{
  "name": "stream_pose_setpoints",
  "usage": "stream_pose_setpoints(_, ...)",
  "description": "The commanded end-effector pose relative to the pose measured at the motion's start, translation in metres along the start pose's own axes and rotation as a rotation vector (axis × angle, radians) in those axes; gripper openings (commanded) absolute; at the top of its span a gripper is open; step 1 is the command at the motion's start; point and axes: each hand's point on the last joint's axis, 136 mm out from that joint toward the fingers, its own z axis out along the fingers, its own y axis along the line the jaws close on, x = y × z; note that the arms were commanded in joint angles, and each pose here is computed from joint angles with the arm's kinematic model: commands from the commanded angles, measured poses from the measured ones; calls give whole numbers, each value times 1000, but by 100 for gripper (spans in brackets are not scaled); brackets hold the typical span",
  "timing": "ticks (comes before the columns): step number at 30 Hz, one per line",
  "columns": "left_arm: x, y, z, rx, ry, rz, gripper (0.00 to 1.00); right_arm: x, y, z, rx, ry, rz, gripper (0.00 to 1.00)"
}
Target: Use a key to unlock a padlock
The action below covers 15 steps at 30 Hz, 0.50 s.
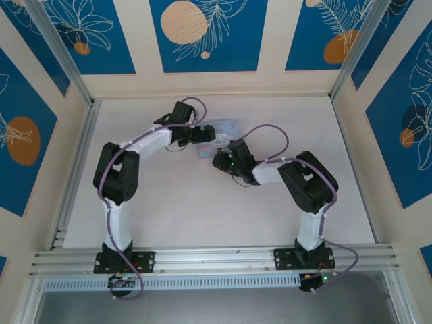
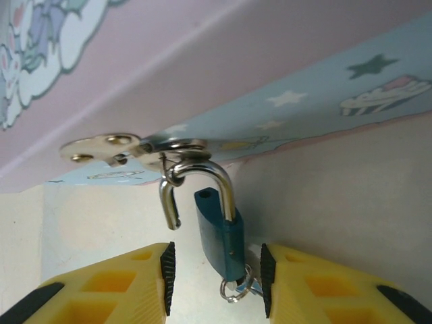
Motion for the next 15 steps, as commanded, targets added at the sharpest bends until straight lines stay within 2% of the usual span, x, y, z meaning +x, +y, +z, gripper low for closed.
stream_pose_setpoints(1,7,7,9,17,23,-28,100,1,3,5,23,-7,-52,39)
stream_pose_setpoints(6,10,7,11,21,27,-33,100,1,-3,10,61,-19,-32,34)
stream_pose_setpoints(15,14,7,13,38,32,-49,100,-1,-13,15,117,-53,16,33)
